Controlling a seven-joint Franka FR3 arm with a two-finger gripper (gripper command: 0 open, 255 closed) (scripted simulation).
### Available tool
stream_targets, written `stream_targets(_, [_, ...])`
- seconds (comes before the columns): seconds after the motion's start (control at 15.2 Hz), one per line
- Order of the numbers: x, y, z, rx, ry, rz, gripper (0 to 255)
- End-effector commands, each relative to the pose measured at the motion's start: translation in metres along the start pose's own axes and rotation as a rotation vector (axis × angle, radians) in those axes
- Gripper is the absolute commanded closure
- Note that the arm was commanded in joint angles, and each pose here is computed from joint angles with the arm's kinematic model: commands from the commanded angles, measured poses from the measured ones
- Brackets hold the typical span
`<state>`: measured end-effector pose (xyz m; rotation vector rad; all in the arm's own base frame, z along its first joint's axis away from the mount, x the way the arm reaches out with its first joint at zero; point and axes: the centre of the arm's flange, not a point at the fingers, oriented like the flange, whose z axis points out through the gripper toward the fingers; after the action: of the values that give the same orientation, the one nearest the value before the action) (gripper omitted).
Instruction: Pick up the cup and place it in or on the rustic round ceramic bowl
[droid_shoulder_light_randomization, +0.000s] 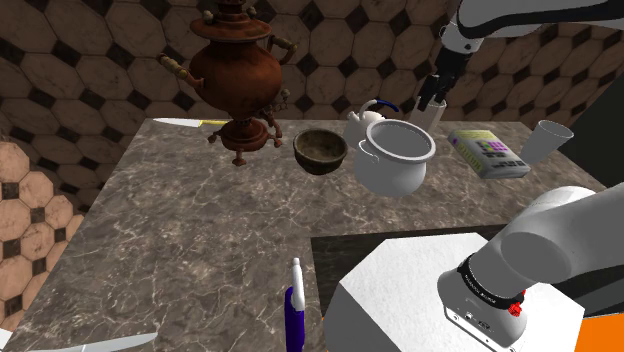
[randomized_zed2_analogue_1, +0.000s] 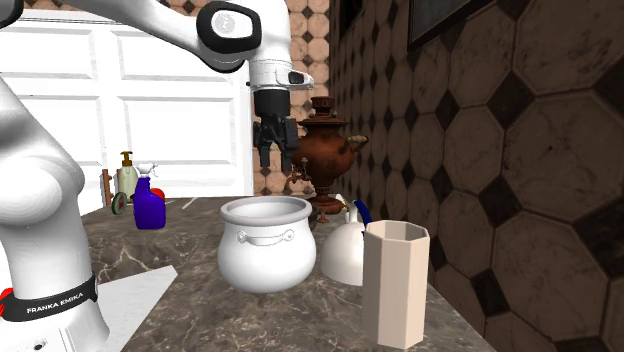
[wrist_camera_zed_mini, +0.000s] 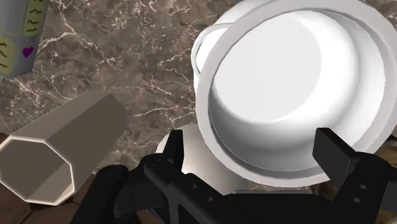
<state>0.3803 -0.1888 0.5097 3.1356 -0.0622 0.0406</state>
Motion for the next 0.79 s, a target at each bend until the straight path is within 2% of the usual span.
stream_targets(0.0, [0.010, 0.025, 0.008, 0.002, -0.001, 0.003, 0])
stream_targets(0.73, [0.066, 0.151, 0.061, 0.021, -0.004, 0.021, 0])
